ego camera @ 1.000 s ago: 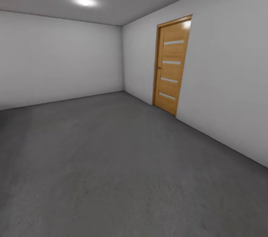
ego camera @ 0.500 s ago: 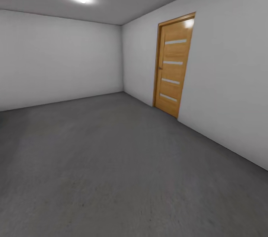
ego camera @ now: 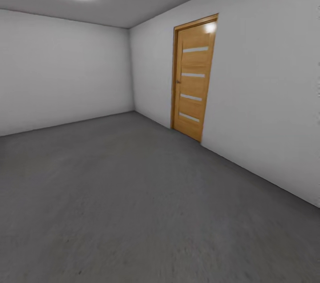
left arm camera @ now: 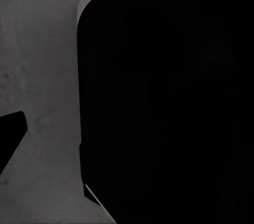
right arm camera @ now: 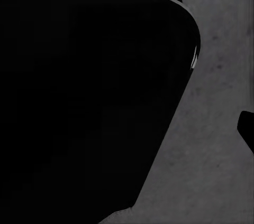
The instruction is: Move the two storage containers from the living room to the garage. In the garage, place one container on the floor and stack the other container on top of it (either order is fine).
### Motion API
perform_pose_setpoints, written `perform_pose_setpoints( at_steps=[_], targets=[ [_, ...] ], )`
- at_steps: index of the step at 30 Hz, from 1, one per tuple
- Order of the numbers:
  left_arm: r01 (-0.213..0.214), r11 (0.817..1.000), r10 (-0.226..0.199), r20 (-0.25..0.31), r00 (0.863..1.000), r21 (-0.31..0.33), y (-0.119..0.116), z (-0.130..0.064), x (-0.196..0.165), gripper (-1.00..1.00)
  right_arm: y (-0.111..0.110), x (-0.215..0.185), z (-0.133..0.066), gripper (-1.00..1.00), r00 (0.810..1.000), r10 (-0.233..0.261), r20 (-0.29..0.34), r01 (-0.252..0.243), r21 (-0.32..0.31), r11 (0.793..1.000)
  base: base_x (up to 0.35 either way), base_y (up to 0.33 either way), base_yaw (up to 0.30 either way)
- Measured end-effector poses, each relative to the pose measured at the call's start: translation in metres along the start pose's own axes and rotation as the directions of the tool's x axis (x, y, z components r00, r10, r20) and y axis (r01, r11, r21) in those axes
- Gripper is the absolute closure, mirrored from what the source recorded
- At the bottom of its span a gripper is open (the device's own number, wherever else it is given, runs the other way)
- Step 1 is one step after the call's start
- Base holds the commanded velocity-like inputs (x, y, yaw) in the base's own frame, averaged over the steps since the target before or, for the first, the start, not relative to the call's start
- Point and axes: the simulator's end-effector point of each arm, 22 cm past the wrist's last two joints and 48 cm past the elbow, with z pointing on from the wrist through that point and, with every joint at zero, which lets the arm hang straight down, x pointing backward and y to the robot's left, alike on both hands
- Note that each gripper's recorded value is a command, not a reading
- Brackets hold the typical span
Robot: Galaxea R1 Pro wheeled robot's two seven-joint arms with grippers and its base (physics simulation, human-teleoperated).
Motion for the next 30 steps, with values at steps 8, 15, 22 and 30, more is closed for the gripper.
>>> perform_pose_setpoints(
  at_steps=[8,15,22,30],
  targets=[
    [0.0,1.0,0.0,0.0,1.0,0.0,0.0,0.0,-0.0002,-1.0,0.0,-0.0001,0.0,-1.0,1.0,0.0,0.001,0.0,0.0,1.0,0.321,0.0,-0.207],
    [0.0,1.0,0.0,0.0,1.0,0.0,0.0,0.0,0.0001,-1.0,-0.0023,0.0003,-0.0001,-1.0,1.0,-0.001,0.001,0.001,0.003,1.0,0.321,0.0,-0.021],
    [0.0,1.0,0.0,0.0,1.0,0.0,0.0,0.0,0.0,-1.0,0.0,-0.0002,0.0,-1.0,1.0,-0.002,0.001,0.002,0.0,1.0,0.321,0.0,-0.001],
    [0.0,1.0,0.0,0.0,1.0,0.0,0.0,0.0,0.0,-1.0,0.001,-0.0007,0.0,-1.0,1.0,0.001,0.002,-0.001,-0.001,1.0,0.321,0.0,0.0]
  ],
)
